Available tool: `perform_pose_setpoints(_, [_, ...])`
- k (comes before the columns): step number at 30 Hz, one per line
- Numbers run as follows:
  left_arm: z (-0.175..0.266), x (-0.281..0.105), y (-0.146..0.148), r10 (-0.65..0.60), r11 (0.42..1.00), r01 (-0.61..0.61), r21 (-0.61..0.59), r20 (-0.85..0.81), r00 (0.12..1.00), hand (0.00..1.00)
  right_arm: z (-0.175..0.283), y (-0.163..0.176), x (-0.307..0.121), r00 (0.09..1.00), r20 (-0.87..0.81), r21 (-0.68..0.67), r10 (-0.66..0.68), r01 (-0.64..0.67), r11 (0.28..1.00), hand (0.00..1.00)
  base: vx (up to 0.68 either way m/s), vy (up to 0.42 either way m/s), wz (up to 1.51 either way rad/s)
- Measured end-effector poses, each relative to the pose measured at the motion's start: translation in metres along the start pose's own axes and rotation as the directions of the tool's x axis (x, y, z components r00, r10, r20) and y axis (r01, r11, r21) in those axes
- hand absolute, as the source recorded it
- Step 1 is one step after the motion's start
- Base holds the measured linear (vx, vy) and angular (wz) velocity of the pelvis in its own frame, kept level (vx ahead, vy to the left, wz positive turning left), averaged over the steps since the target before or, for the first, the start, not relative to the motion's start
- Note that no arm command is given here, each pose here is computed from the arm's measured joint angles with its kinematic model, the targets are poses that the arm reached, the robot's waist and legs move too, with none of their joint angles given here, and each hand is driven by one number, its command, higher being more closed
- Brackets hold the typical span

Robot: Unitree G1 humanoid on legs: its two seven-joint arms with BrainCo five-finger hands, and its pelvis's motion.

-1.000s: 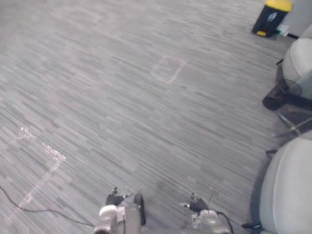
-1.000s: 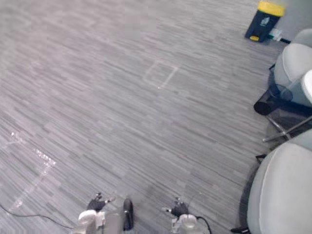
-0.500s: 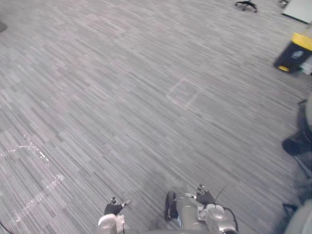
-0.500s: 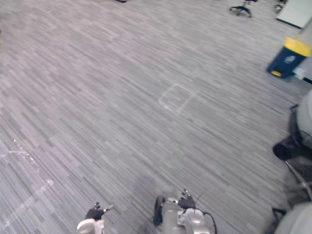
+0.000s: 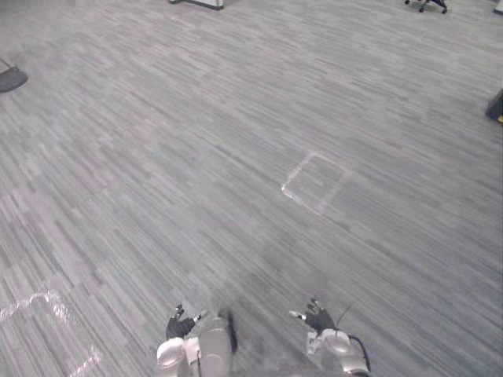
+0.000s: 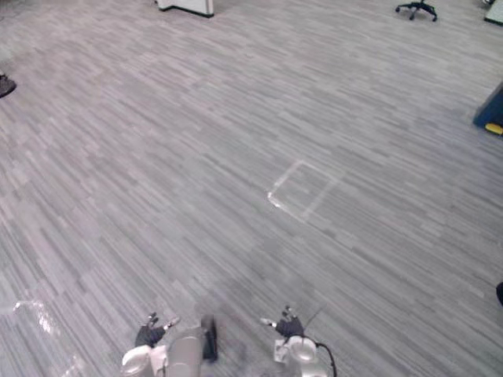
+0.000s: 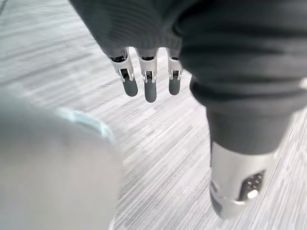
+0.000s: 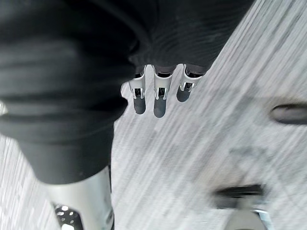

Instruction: Organize the slippers on the shoe rack

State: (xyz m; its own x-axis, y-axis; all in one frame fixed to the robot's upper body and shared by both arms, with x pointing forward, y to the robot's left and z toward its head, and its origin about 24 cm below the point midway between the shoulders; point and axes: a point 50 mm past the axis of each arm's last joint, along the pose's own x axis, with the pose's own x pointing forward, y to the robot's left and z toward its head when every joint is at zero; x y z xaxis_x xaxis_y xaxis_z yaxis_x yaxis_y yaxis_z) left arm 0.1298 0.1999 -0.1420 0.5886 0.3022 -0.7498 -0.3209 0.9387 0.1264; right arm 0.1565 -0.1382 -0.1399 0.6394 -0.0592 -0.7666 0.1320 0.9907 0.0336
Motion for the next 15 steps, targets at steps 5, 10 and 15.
perform_pose_setpoints(5, [-0.008,0.002,0.005,-0.007,0.997,0.011,0.078,-0.059,0.998,0.00,-0.015,-0.002,-0.004,0.999,-0.048,-0.024,-0.006,0.005,1.000,0.00,0.58,0.251,-0.41])
perform_pose_setpoints(10, [-0.011,0.003,-0.003,-0.026,0.995,0.035,0.091,-0.100,0.995,0.00,-0.002,0.000,0.001,1.000,-0.010,-0.019,0.002,-0.003,1.000,0.00,0.40,0.068,-0.11])
perform_pose_setpoints(15, [-0.011,0.002,-0.014,-0.052,0.994,0.062,0.090,-0.110,0.993,0.00,0.001,-0.006,0.002,1.000,-0.006,-0.001,-0.012,0.012,1.000,0.00,0.52,-0.168,0.28])
